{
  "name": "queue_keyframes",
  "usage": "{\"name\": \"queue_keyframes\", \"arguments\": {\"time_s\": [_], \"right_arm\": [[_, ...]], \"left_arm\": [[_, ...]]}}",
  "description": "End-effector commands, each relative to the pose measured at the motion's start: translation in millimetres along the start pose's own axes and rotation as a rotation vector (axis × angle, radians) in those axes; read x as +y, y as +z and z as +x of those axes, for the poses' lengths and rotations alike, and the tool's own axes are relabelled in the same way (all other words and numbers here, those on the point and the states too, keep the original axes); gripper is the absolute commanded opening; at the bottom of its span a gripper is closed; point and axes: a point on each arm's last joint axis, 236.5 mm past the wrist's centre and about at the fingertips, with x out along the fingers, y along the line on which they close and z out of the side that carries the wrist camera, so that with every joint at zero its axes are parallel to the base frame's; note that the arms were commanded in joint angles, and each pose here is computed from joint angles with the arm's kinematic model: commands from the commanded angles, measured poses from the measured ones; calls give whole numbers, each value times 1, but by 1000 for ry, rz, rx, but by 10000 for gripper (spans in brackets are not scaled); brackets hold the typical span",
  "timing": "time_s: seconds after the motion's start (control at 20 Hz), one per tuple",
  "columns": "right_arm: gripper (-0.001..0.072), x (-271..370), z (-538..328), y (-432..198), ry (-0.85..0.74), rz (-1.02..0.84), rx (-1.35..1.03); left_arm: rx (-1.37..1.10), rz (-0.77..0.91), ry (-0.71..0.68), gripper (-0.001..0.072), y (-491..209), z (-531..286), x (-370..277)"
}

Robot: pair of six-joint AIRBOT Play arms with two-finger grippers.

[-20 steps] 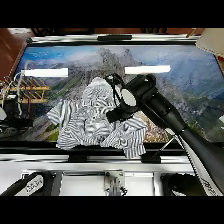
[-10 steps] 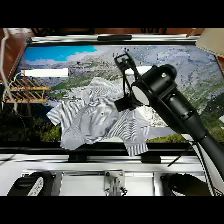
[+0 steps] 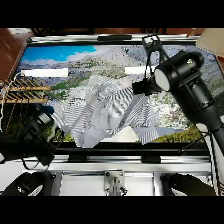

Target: Fold the shirts.

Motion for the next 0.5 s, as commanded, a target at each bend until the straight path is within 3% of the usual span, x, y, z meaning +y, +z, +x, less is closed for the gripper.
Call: {"name": "queue_keyframes", "arguments": {"time_s": [0.0,0.45], "right_arm": [[91,-18,5,4,-1,61,2],[91,-15,5,8,20,52,-13]], "left_arm": [[117,143,-72,47,-23,6,-31],[14,217,-155,48,3,12,-58]]}}
